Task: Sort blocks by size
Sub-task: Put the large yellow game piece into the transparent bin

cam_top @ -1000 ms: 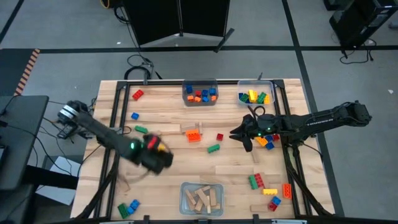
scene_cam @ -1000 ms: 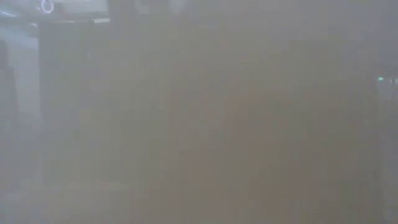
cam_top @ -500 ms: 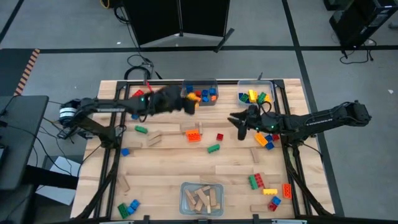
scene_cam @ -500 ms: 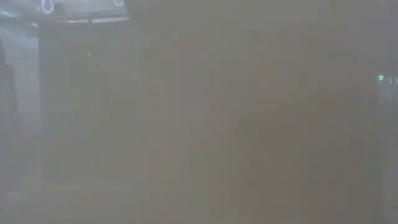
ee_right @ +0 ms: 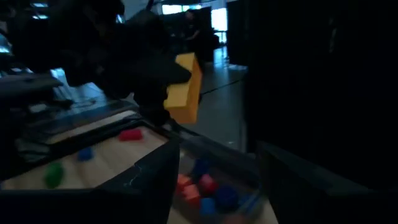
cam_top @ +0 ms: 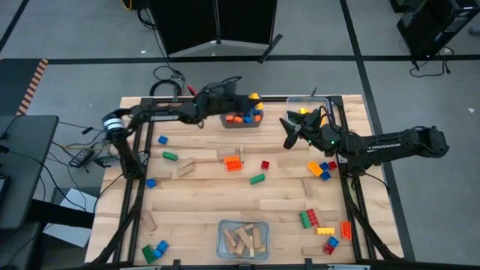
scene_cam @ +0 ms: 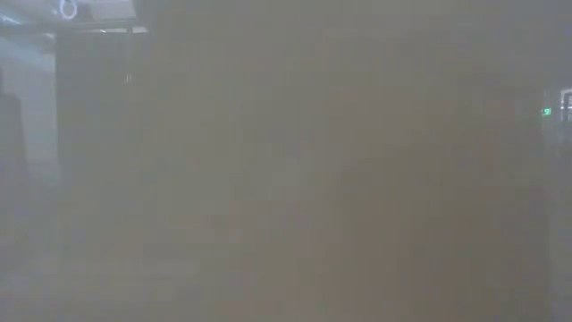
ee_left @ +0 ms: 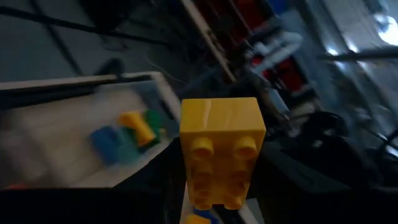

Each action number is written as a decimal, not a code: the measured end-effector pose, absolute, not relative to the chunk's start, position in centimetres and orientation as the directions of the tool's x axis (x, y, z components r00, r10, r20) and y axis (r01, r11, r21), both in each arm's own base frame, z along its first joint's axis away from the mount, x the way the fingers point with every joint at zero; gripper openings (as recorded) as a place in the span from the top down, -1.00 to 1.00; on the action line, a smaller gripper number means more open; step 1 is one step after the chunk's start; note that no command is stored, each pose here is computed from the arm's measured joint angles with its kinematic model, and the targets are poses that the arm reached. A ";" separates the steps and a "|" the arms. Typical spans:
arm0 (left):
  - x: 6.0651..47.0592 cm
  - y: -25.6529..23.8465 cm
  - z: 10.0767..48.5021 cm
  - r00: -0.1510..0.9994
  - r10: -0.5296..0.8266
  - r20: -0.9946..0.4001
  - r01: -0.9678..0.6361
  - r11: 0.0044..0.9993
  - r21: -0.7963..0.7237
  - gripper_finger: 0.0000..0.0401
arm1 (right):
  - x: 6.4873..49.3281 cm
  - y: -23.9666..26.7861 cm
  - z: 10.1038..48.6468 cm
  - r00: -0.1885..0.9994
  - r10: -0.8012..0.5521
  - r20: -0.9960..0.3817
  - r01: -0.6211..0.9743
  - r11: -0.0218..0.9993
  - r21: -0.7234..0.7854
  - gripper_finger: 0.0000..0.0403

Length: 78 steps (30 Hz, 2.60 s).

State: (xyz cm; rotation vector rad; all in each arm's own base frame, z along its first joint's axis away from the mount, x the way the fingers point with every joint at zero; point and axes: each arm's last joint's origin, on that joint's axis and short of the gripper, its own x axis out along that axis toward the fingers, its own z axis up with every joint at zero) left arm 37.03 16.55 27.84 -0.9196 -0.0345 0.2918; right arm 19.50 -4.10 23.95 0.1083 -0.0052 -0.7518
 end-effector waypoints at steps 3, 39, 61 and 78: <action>39.7 17.5 28.7 0.981 0.191 -0.047 -0.154 0.598 -0.787 0.20 | 19.5 -4.6 23.8 0.713 -0.700 -0.039 0.701 0.712 0.040 -0.19; 47.3 16.4 29.8 0.996 0.071 -0.046 -0.081 0.647 -0.759 0.19 | 19.9 -5.9 25.1 0.616 -0.788 0.007 0.777 0.606 -0.172 0.06; 46.8 17.6 29.7 0.993 0.101 -0.054 -0.105 0.610 -0.785 -0.05 | 20.0 -5.5 25.1 0.623 -0.782 0.005 0.771 0.614 -0.169 0.41; 43.5 24.6 30.9 0.981 0.181 0.066 -0.104 0.784 -0.612 -0.18 | 19.2 -6.1 24.1 0.394 -0.917 -0.061 0.913 0.398 -0.092 0.46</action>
